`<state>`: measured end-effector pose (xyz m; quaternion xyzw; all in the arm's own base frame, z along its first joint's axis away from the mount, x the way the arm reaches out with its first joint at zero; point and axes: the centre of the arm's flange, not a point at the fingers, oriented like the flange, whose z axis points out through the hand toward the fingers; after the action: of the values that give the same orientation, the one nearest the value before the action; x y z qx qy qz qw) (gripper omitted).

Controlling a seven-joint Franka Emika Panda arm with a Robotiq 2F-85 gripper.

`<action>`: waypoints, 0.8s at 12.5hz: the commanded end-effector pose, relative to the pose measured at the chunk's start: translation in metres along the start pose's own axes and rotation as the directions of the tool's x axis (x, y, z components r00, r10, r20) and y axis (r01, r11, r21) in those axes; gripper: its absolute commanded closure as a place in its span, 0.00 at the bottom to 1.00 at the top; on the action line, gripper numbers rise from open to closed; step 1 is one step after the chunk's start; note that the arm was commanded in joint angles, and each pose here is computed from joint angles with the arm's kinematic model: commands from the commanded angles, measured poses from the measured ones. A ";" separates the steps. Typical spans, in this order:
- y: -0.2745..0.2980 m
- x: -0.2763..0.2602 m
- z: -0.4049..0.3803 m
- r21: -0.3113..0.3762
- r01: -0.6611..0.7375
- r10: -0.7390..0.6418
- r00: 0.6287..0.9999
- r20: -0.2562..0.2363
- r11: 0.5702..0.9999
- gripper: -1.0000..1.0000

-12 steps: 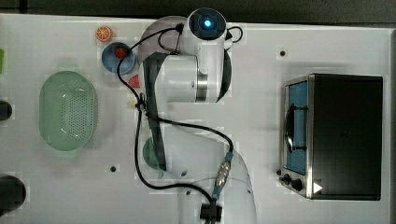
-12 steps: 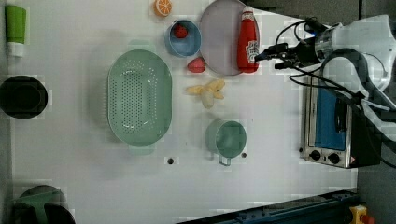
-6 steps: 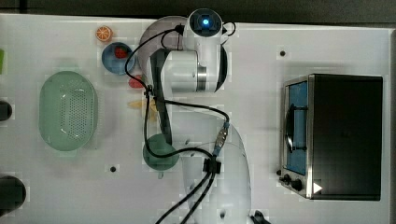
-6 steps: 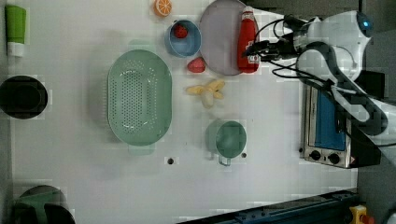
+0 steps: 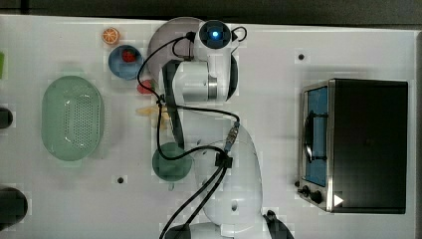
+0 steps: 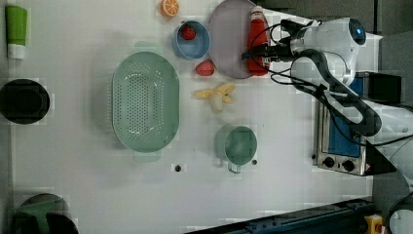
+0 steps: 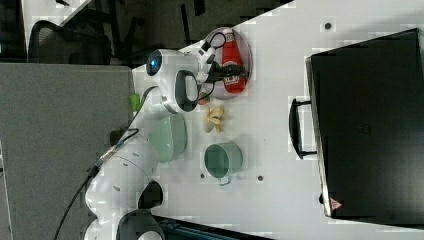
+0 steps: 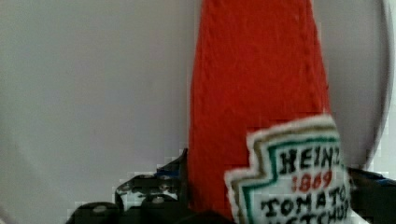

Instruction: Pick ketchup from plate and place it on table.

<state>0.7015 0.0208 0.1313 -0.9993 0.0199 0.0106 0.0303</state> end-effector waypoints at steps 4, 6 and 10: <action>-0.010 0.015 -0.021 -0.006 0.070 -0.071 0.994 -0.081 0.998 0.29; -0.012 0.016 -0.024 -0.005 0.071 -0.071 0.994 -0.085 0.997 0.40; -0.020 0.028 -0.072 0.010 0.029 -0.027 0.988 -0.152 1.000 0.40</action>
<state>0.7121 0.0328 0.1465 -0.9995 0.0019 -0.0145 0.0277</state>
